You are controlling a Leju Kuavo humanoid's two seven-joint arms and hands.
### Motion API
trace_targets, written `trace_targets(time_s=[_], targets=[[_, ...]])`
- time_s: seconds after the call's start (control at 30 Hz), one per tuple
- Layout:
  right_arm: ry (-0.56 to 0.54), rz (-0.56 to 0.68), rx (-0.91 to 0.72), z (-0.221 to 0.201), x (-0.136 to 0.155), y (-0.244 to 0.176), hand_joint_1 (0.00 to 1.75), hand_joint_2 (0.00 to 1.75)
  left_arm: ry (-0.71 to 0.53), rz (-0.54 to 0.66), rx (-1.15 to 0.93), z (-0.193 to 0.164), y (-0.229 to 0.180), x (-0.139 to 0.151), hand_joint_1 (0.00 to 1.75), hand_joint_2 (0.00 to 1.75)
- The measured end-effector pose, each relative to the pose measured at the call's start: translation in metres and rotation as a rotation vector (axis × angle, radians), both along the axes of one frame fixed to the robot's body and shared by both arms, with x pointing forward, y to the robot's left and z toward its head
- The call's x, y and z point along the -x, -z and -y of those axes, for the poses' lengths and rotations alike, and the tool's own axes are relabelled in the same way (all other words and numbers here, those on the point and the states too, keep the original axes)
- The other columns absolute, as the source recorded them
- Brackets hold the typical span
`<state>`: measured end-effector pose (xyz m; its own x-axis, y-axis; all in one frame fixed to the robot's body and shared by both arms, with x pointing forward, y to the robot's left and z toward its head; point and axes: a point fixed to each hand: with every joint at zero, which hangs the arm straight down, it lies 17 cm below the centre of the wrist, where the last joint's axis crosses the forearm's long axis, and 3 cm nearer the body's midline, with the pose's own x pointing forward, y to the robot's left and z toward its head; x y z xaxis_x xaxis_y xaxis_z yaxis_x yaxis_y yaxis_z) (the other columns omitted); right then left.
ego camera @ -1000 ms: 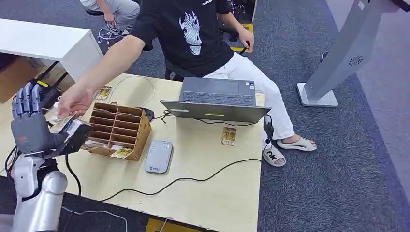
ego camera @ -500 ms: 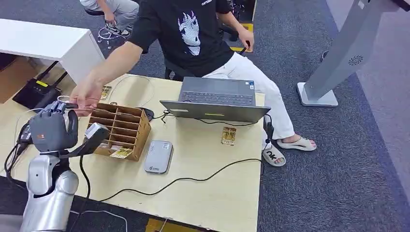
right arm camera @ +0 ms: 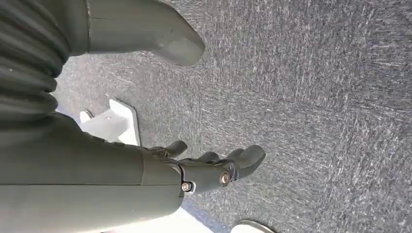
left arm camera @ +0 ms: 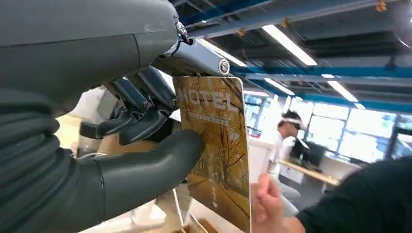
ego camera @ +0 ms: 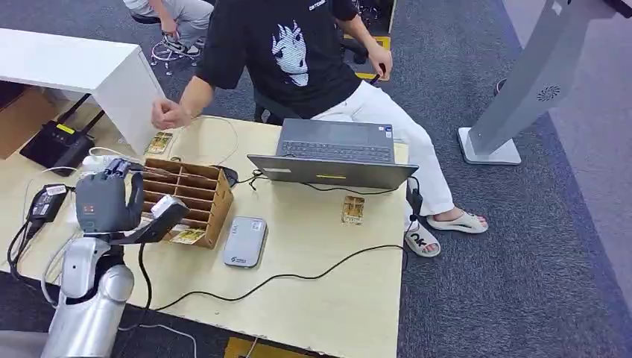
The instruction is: Pass the card to the sensor for recognition and then transmit it.
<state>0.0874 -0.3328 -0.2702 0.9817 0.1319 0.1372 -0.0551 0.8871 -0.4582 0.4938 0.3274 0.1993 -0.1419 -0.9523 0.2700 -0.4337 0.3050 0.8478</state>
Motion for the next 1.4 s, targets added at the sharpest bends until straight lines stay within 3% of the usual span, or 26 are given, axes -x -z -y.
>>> trace_targets(time_s=[0.27, 0.57, 0.83, 1.4], targets=[[0.005, 0.003, -0.002, -0.001, 0.000, 0.000, 0.00, 1.75, 0.221, -0.132, -0.045, 0.095, 0.021, 0.006, 1.75, 1.75], [0.008, 0.005, -0.003, 0.000, 0.000, 0.000, 0.00, 1.75, 0.372, -0.203, -0.084, 0.157, 0.037, 0.022, 1.75, 1.75], [0.015, 0.004, -0.005, -0.001, 0.001, 0.000, 0.00, 1.75, 0.420, -0.306, -0.105, 0.181, 0.062, 0.032, 1.75, 1.75], [0.018, 0.003, -0.005, -0.001, 0.001, 0.000, 0.00, 1.75, 0.433, -0.320, -0.129, 0.183, 0.068, 0.036, 1.75, 1.75]])
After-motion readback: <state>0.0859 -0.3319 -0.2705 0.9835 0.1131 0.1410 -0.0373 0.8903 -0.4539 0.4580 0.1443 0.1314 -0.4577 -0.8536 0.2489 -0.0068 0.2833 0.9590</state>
